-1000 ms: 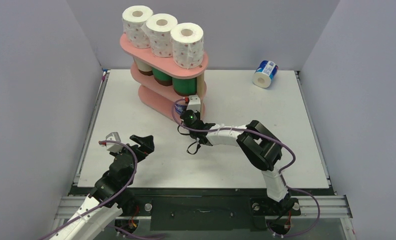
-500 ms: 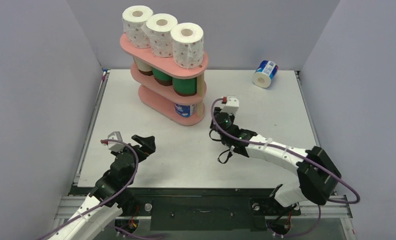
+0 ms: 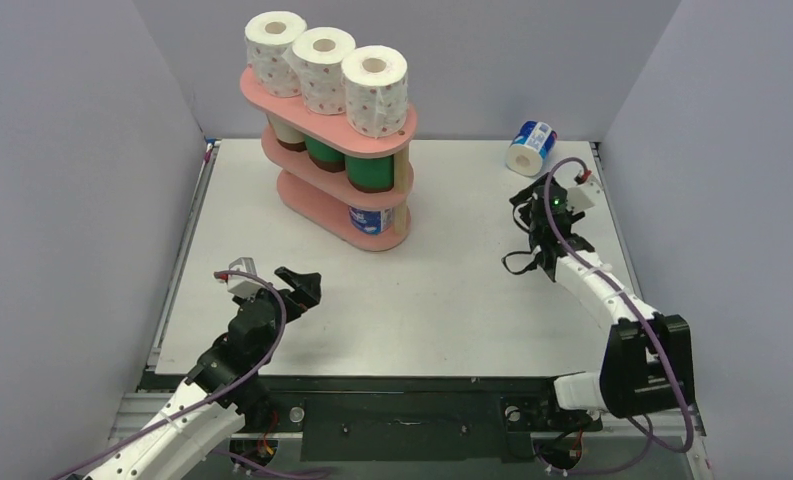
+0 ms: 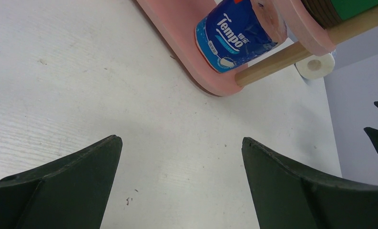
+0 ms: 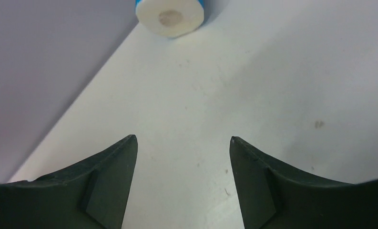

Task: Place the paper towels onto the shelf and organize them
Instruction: Place the paper towel on the shelf, then adjust the paper towel at the corner of the board.

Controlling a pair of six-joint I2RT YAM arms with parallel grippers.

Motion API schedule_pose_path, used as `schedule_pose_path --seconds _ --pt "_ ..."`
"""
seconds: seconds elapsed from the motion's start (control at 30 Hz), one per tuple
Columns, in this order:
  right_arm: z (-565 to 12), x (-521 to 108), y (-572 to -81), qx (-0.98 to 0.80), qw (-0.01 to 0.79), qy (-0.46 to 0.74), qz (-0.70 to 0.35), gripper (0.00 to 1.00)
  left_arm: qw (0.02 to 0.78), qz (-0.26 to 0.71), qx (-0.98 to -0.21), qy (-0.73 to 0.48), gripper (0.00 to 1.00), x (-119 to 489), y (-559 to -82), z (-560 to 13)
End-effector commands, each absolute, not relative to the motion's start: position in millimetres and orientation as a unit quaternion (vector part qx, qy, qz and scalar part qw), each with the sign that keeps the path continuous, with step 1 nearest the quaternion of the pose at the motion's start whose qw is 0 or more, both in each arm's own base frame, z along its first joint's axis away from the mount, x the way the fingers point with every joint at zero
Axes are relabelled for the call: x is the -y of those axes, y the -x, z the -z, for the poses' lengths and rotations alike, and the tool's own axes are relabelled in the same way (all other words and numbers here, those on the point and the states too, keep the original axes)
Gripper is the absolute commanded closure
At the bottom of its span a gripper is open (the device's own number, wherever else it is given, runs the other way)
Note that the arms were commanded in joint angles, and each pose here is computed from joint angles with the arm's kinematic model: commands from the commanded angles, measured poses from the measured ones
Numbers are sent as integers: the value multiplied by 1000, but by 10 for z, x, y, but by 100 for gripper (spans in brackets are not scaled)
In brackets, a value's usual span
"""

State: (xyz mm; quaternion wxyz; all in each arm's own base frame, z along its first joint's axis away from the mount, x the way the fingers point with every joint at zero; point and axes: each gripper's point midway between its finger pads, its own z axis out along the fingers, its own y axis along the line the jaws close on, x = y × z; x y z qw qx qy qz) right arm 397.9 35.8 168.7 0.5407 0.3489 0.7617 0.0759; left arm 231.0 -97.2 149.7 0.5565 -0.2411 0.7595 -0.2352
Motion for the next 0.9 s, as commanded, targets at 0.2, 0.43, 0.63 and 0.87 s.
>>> schedule_pose_path --seconds 0.2,0.43,0.63,0.87 --pt "-1902 538 -5201 -648 572 -465 -192 26 566 260 -744 242 3 1032 -2353 -1641" --pt "-1717 809 -5710 -648 567 -477 -178 24 556 260 -751 245 3 1046 -2336 -1582" --pt "-1683 953 -6001 -605 573 -507 -220 23 548 242 -762 247 3 993 -2302 -1486" --pt "-1561 935 -6360 -598 562 -514 -249 23 545 249 -755 266 3 988 -2316 -1403"
